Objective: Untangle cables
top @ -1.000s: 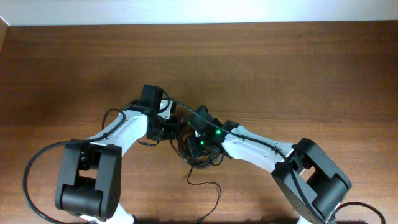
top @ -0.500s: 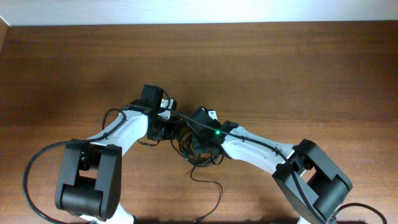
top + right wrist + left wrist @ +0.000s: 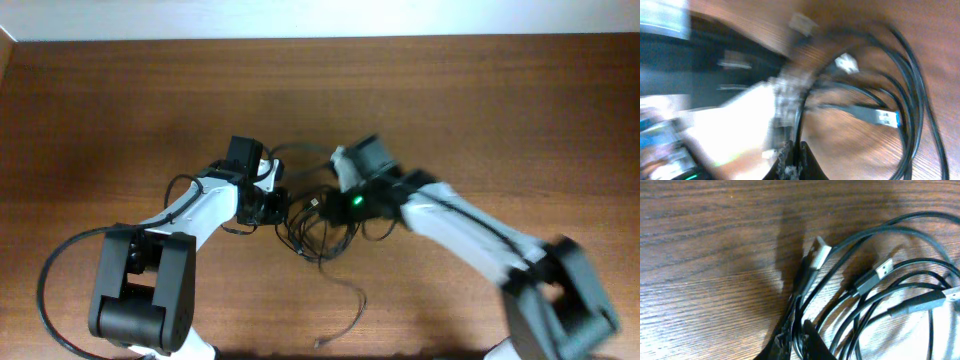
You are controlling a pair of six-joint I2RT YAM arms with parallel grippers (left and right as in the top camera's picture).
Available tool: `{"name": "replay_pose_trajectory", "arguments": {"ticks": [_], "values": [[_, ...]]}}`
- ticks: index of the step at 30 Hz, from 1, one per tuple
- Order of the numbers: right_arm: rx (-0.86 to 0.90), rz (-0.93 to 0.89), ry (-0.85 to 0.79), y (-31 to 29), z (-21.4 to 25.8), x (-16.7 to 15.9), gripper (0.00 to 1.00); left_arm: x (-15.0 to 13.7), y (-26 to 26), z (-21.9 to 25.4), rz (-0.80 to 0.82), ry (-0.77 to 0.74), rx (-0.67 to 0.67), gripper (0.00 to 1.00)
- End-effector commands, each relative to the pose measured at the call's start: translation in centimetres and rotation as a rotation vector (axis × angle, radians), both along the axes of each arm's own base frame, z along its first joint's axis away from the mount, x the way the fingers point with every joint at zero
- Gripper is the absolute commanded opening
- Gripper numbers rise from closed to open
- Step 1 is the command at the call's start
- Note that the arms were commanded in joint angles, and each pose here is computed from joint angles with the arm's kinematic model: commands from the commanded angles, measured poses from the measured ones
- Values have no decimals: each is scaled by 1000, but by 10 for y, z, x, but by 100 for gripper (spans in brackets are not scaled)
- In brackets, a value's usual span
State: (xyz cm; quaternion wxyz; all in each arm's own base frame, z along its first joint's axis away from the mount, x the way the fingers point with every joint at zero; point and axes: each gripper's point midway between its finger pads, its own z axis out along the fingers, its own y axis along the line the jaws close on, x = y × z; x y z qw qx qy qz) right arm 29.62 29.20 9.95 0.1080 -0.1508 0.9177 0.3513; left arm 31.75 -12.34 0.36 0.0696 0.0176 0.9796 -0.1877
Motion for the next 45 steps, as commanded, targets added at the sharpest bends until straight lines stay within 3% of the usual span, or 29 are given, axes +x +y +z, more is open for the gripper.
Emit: {"name": "replay_pose_trajectory", "arguments": {"ticks": [1,6,16,23,26,29,32,36,39,40,41,42,43,45], "values": [[331,195,-93,8,98,-17,4,-2,2,-2,-11,-2,6,9],[461,222,-59,-6,124,-19,4,-3,2,-2,-11,-1,6,11],[564,-84,240,-59,137,17,4,-3,2,-2,-11,-1,6,12],[574,-276,181,-136,131,51,4,-3,2,-2,-11,0,6,15],[396,-537,267,-193,88,55,4,-3,2,-2,-11,0,7,15],[-80,-878,355,-282,18,31,4,-3,2,-2,-11,0,6,15],[-357,-944,444,-313,-6,-8,4,-2,2,-2,-11,-2,6,17],[-424,-920,485,-317,-16,-26,7,-2,2,-2,-11,-2,6,25],[-286,-852,401,-301,19,2,31,-3,2,-2,-11,1,7,29],[-244,-842,365,-297,41,13,44,-3,3,-2,-11,-1,7,30],[-229,-841,313,-298,72,24,65,-2,4,-3,-8,-5,19,33],[-227,-840,295,-299,85,26,71,-2,5,-3,-7,-6,25,39],[-213,-833,293,-296,94,26,85,-1,6,-3,-6,-6,28,43],[-186,-733,288,-281,95,20,88,-1,6,-3,-6,-9,27,44]]}}
